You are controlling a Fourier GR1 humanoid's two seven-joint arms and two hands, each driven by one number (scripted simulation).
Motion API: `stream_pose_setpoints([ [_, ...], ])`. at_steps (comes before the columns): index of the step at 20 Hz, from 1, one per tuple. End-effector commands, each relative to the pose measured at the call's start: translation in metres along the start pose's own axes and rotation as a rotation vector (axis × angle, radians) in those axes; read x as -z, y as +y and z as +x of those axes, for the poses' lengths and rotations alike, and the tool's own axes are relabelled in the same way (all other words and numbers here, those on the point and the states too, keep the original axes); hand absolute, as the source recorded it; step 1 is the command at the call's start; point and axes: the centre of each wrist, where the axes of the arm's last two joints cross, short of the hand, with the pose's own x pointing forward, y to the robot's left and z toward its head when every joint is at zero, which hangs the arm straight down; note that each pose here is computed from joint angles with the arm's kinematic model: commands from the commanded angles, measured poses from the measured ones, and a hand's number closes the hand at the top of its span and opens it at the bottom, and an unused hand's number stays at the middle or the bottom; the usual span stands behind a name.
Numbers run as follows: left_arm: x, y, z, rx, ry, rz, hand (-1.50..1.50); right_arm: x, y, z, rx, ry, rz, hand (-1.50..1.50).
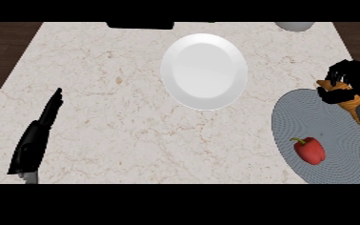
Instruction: Pick the croissant from the placemat and place it in the plate
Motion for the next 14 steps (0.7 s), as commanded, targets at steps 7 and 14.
stream_pose_setpoints([
  [7,-0.008,0.004,0.007,-0.019,0.035,0.016,0.00,0.012,-0.061,0.034,0.050,-0.266,-0.383,1.50],
  [14,-0.018,0.012,0.001,0.006,0.037,0.043,0.00,0.005,-0.071,0.099,0.235,-0.540,-0.289,1.50],
])
